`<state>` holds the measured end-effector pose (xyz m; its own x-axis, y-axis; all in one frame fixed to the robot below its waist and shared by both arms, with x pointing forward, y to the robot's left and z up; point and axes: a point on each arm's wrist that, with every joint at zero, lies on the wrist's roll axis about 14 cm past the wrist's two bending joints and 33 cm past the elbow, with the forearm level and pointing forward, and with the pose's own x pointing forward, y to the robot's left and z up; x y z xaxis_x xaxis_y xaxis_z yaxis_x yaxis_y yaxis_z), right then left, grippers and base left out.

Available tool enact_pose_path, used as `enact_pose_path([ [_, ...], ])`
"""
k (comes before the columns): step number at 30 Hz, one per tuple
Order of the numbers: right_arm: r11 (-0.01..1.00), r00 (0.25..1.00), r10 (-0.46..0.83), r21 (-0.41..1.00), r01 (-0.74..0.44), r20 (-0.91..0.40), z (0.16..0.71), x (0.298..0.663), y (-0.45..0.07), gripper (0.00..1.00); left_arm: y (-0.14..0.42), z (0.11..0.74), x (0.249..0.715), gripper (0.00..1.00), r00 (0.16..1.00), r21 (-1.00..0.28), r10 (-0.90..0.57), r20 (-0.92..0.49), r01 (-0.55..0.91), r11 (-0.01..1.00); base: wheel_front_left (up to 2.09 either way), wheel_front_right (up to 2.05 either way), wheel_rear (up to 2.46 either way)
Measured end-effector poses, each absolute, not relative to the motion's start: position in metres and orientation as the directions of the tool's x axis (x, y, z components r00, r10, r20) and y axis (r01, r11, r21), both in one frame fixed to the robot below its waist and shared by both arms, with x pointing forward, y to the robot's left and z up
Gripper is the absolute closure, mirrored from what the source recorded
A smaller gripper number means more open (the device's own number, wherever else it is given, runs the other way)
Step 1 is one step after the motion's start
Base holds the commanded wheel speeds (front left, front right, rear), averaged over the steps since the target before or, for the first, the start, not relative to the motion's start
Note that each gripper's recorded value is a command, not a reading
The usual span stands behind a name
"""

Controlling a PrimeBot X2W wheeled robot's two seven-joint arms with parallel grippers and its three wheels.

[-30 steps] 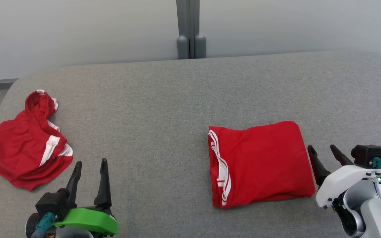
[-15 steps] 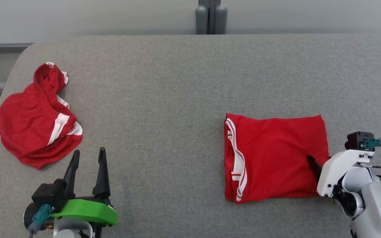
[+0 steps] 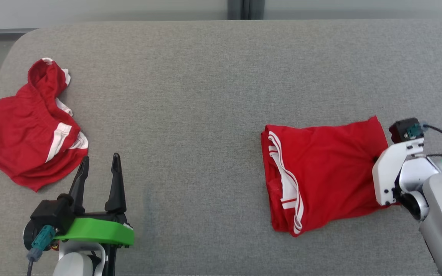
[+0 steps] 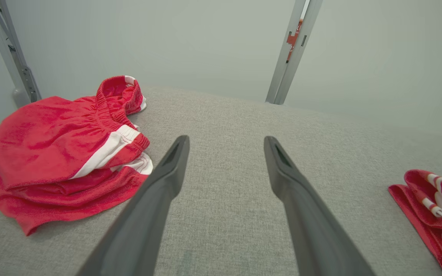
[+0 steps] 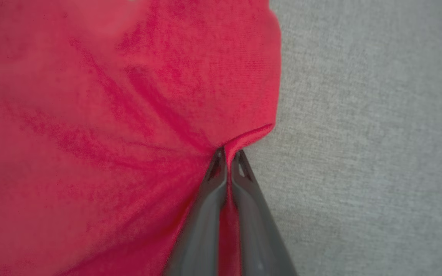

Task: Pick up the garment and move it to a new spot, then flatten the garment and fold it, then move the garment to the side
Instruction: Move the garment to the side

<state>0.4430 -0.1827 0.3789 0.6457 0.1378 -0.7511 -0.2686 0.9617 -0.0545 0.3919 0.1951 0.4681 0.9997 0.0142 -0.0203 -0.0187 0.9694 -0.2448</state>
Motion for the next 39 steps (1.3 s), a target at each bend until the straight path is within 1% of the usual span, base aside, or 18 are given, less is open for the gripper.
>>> enact_pose_path([
  [3, 0.949, 0.692, 0.128, -0.114, -0.293, -0.711, 0.399, 0.465, -0.188, 1.00, 0.184, 0.473, 0.406, 0.00, 1.000, -0.232, -0.022, 0.001, 0.022, 0.972, 0.00, 0.00, 0.00],
  [6, 0.946, 0.736, 0.132, -0.138, -0.295, -0.664, 0.417, 0.485, -0.190, 1.00, 0.170, 0.474, 0.419, 0.00, 0.997, -0.214, -0.072, 0.013, 0.073, 0.974, 0.00, 0.00, 0.00],
  [8, 0.942, 0.759, 0.102, -0.182, -0.281, -0.643, 0.425, 0.497, -0.206, 1.00, 0.160, 0.476, 0.433, 0.00, 0.993, -0.194, -0.115, 0.027, 0.118, 0.974, 0.00, 0.00, 0.00],
  [11, 0.947, 0.781, 0.038, -0.228, -0.227, -0.623, 0.430, 0.509, -0.238, 1.00, 0.146, 0.480, 0.453, 0.00, 0.984, -0.174, -0.169, 0.056, 0.177, 0.969, 0.00, 0.00, 0.00],
  [16, 0.965, 0.814, -0.099, -0.255, -0.063, -0.573, 0.444, 0.523, -0.301, 1.00, 0.123, 0.499, 0.487, 0.00, 0.958, -0.150, -0.244, 0.153, 0.266, 0.952, 0.00, 0.00, 0.00],
  [18, 0.961, 0.814, -0.164, -0.275, 0.006, -0.557, 0.446, 0.524, -0.330, 1.00, 0.107, 0.503, 0.497, 0.00, 0.940, -0.147, -0.286, 0.186, 0.315, 0.938, 0.00, 0.00, 0.00],
  [20, 0.952, 0.803, -0.217, -0.302, 0.049, -0.555, 0.442, 0.521, -0.352, 1.00, 0.092, 0.503, 0.503, 0.00, 0.924, -0.151, -0.323, 0.206, 0.356, 0.922, 0.00, 0.00, 0.00],
  [25, 0.911, 0.779, -0.340, -0.390, 0.134, -0.527, 0.437, 0.510, -0.403, 1.00, 0.062, 0.483, 0.513, 0.00, 0.896, -0.184, -0.395, 0.202, 0.430, 0.884, 0.00, 0.00, 0.00],
  [30, 0.866, 0.766, -0.418, -0.468, 0.175, -0.488, 0.434, 0.502, -0.440, 1.00, 0.041, 0.462, 0.517, 0.00, 0.871, -0.209, -0.454, 0.187, 0.486, 0.848, 0.00, 0.00, 0.00],
  [34, 0.828, 0.769, -0.446, -0.538, 0.160, -0.457, 0.427, 0.501, -0.457, 1.00, 0.038, 0.438, 0.517, 0.00, 0.871, -0.221, -0.469, 0.145, 0.491, 0.843, 0.00, 0.00, 0.00],
  [35, 0.818, 0.770, -0.449, -0.555, 0.150, -0.453, 0.427, 0.502, -0.459, 0.82, 0.040, 0.435, 0.517, 0.00, 0.874, -0.222, -0.467, 0.137, 0.486, 0.845, 0.00, 0.00, 0.00],
  [36, 0.810, 0.776, -0.447, -0.569, 0.140, -0.445, 0.427, 0.505, -0.460, 0.25, 0.043, 0.432, 0.516, 0.00, 0.878, -0.222, -0.462, 0.128, 0.480, 0.849, 0.00, 0.00, 0.00],
  [37, 0.802, 0.790, -0.438, -0.583, 0.127, -0.430, 0.430, 0.509, -0.459, 0.00, 0.046, 0.430, 0.516, 0.00, 0.882, -0.221, -0.455, 0.121, 0.471, 0.854, 0.00, 0.00, 0.00],
  [39, 0.783, 0.828, -0.406, -0.614, 0.098, -0.386, 0.438, 0.522, -0.454, 0.00, 0.052, 0.428, 0.515, 0.00, 0.891, -0.218, -0.441, 0.111, 0.455, 0.864, 0.00, 0.00, 0.00],
])
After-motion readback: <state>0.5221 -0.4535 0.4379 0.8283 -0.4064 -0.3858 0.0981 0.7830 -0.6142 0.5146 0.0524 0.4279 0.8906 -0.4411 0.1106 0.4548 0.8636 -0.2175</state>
